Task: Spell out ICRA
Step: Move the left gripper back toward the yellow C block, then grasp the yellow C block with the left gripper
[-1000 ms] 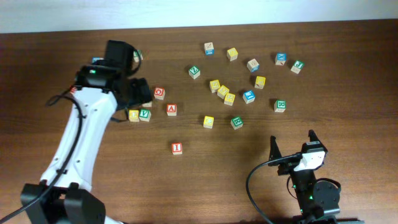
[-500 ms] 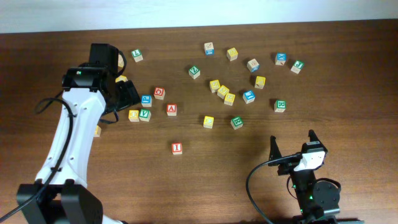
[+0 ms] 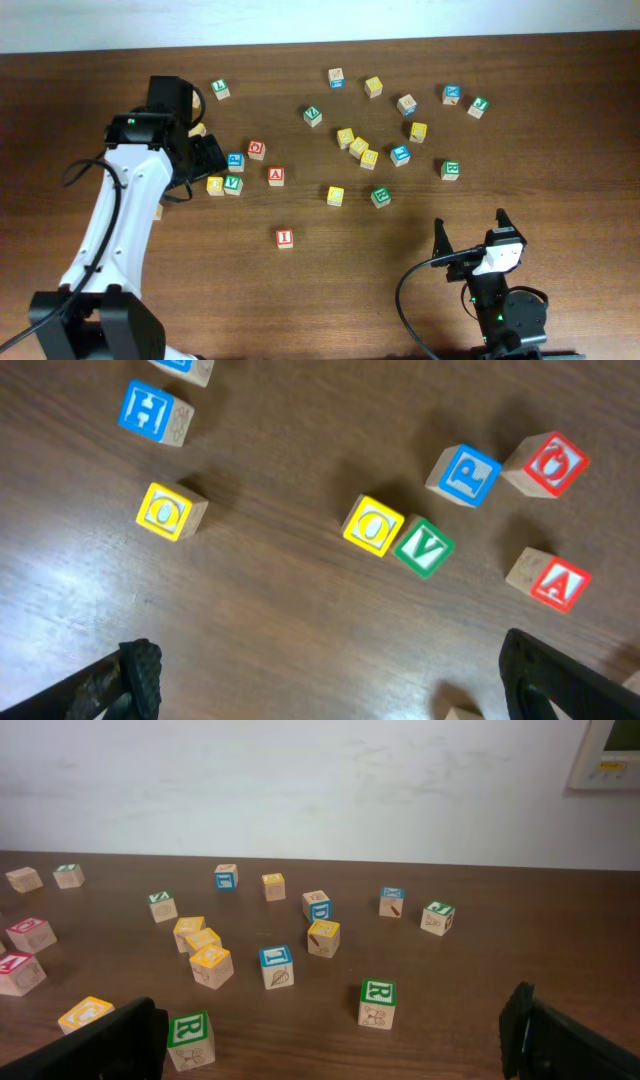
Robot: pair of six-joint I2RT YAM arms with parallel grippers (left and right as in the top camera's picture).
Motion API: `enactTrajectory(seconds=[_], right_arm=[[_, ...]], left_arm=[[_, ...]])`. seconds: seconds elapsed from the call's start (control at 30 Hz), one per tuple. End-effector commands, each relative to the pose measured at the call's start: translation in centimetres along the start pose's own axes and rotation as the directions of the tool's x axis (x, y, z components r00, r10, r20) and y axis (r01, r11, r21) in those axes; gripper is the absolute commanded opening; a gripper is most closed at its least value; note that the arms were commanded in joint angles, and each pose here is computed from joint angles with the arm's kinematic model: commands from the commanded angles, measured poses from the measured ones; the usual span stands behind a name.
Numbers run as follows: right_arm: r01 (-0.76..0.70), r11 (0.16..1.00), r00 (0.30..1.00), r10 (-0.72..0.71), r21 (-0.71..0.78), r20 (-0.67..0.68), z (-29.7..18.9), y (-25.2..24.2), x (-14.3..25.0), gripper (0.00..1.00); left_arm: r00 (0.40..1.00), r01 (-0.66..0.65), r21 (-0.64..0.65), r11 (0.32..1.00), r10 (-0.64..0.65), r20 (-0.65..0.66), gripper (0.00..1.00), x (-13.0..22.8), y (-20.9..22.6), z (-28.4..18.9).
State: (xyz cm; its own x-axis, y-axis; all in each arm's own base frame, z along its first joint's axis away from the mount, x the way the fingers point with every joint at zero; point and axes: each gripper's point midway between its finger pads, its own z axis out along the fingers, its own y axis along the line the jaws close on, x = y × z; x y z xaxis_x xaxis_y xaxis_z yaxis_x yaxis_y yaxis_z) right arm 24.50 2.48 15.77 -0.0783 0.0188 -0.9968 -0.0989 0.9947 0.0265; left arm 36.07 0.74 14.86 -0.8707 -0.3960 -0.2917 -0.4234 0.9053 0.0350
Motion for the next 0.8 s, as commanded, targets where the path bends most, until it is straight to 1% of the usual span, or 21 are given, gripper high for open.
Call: enactTrajectory(seconds=[0.0,0.23,0.27,0.3,0.33,0.37,0.4,0.43,0.5,0.53,0.6,0.67,0.77], right_arm=[[-0.007,1.000,1.000,0.007,0.000,-0.006,0.0,0.0,0.3,0.98],[-0.008,1.000,1.000,0.008,0.000,-0.006,0.0,0.0,0.3,0.98],[-0.008,1.000,1.000,0.008,0.000,-0.006,0.0,0.0,0.3,0.98],[-0.008,1.000,1.000,0.008,0.000,-0.006,0.0,0.0,0.3,0.98],[-0.008,1.000,1.000,0.008,0.000,-0.006,0.0,0.0,0.3,0.98],[-0.007,1.000,1.000,0.007,0.000,-0.006,0.0,0.0,0.3,0.98],[-0.007,1.000,1.000,0.007,0.000,-0.006,0.0,0.0,0.3,0.98],[-0.008,1.000,1.000,0.008,0.000,-0.006,0.0,0.0,0.3,0.98],[-0.008,1.000,1.000,0.008,0.000,-0.006,0.0,0.0,0.3,0.98],[-0.007,1.000,1.000,0.007,0.000,-0.006,0.0,0.0,0.3,0.98],[-0.008,1.000,1.000,0.008,0.000,-0.006,0.0,0.0,0.3,0.98],[-0.008,1.000,1.000,0.008,0.000,-0.006,0.0,0.0,0.3,0.98],[-0.008,1.000,1.000,0.008,0.000,-0.006,0.0,0.0,0.3,0.98]], left_arm=[[1.000,-0.001,-0.011,1.000,0.002,0.006,0.99,-0.1,0.1,1.2],[1.000,-0.001,-0.009,1.000,0.001,0.006,0.99,-0.2,0.0,1.2],[1.000,-0.005,0.002,1.000,0.005,-0.018,0.99,0.4,-0.1,1.2],[0.998,-0.044,0.046,0.998,0.046,-0.046,0.99,1.0,-0.8,1.2],[0.988,-0.131,0.132,0.983,0.140,-0.062,0.99,1.4,-2.2,1.0],[0.972,-0.208,0.225,0.952,0.227,-0.063,0.99,1.9,-3.6,0.8],[0.956,-0.260,0.295,0.919,0.288,-0.055,0.99,2.3,-4.7,0.4],[0.947,-0.281,0.346,0.895,0.316,-0.048,0.99,2.5,-5.6,0.2],[0.943,-0.292,0.352,0.889,0.329,-0.050,0.99,2.8,-5.8,0.2],[0.933,-0.317,0.365,0.875,0.357,-0.047,0.99,3.1,-6.2,0.2],[0.883,-0.407,0.462,0.788,0.469,-0.021,0.99,4.4,-8.3,-0.3],[0.835,-0.463,0.543,0.700,0.551,0.003,0.99,5.9,-10.3,-0.6],[0.789,-0.509,0.537,0.673,0.613,-0.020,0.99,7.7,-12.0,0.5]])
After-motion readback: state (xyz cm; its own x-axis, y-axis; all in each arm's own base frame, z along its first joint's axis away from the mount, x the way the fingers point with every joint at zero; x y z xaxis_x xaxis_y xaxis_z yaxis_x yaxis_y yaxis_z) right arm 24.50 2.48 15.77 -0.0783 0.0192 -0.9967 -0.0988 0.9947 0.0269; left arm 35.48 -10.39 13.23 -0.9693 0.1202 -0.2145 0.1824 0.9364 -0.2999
